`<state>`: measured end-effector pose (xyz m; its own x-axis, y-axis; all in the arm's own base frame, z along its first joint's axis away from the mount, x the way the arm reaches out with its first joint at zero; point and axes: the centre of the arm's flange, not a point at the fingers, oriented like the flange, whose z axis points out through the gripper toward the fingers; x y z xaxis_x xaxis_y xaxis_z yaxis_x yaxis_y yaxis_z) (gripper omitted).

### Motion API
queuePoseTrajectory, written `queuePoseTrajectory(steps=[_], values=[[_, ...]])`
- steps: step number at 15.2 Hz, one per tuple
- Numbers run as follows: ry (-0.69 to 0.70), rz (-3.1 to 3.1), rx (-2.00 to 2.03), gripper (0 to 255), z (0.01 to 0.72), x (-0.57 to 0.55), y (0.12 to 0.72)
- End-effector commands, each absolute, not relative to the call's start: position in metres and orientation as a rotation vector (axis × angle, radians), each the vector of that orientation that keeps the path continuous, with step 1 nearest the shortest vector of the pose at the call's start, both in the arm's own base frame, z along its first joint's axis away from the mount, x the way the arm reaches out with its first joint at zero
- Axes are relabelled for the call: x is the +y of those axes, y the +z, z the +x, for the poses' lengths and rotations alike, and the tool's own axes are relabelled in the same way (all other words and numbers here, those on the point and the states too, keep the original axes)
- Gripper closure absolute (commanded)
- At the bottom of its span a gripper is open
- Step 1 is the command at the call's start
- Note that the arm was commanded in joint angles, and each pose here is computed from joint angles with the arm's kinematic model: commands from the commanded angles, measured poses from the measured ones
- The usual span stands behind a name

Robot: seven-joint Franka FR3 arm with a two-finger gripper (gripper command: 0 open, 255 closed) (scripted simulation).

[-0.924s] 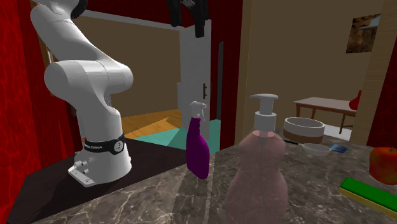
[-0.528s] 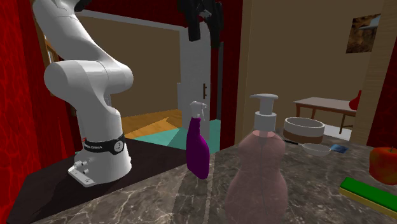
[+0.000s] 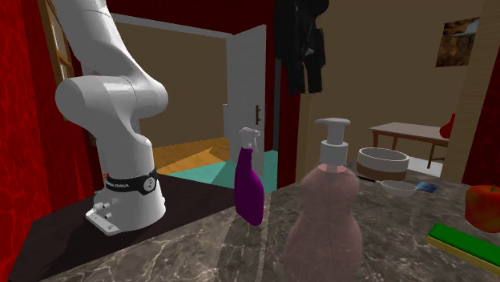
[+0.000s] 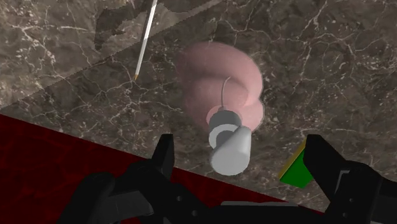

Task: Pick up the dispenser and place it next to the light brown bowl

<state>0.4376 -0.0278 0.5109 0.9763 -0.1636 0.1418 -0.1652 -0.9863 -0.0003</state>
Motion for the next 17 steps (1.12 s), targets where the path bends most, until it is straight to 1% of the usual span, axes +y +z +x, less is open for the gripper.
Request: queuePoseTrajectory(steps=[1, 2, 10, 17], values=[[0.233, 3.120, -0.269, 0, 0.458, -0.033, 0.492], [0.238, 3.125, -0.274, 0, 0.468, -0.036, 0.485], [0.238, 3.126, -0.274, 0, 0.475, -0.037, 0.444], [0.238, 3.126, -0.274, 0, 0.475, -0.037, 0.444]])
